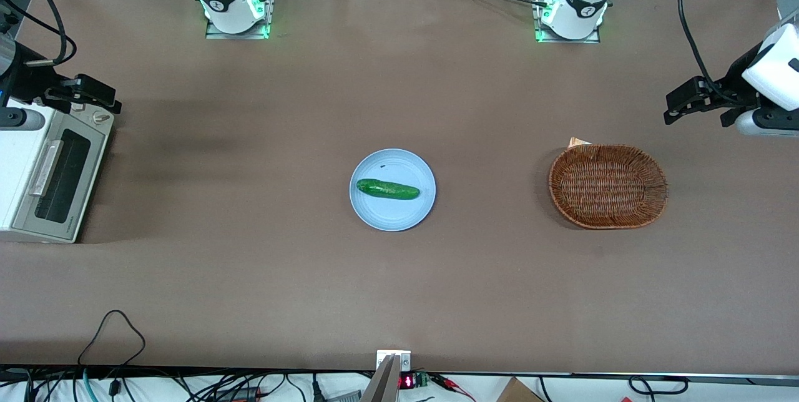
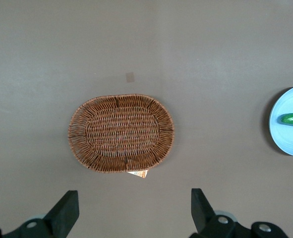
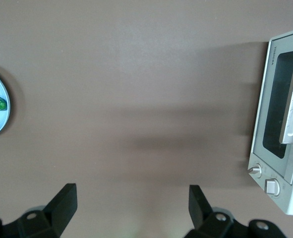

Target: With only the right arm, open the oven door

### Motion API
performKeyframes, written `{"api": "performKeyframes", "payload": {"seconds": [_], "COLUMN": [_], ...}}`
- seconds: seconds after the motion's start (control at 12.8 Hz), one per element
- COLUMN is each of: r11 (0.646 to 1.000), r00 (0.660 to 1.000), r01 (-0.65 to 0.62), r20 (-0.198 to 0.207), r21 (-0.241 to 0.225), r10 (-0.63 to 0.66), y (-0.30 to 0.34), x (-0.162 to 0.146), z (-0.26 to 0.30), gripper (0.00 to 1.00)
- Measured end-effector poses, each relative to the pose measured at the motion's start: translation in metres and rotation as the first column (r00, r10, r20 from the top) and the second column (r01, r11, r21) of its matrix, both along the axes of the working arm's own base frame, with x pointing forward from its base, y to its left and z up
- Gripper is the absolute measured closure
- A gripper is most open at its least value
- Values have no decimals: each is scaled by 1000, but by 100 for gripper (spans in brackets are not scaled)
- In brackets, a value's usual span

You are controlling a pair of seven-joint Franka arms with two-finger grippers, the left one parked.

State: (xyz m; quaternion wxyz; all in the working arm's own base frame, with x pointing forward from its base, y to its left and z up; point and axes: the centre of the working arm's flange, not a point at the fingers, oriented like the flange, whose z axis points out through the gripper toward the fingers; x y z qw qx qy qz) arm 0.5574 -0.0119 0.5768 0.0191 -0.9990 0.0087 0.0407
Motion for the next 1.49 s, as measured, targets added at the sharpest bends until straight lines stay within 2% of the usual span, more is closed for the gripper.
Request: {"api": "performKeyframes", "payload": {"seconds": [0.86,0.94,1.02,1.25,1.49], "r11": [1000,1000,1000,1000,1000], "r00": [1000,1000,1000,1000,1000], "r01": [6,5,5,-4,-8], "r20": [-4,-5,-6,-9,-10], "r21": [0,0,0,1,1], "r10": [-6,-5,-5,4,8], "y": [-3,-3,-3,-3,-3], "x": [0,0,0,0,0], "z": [-1,-1,-1,-2,-3], "gripper": [0,7,17,56,89]}}
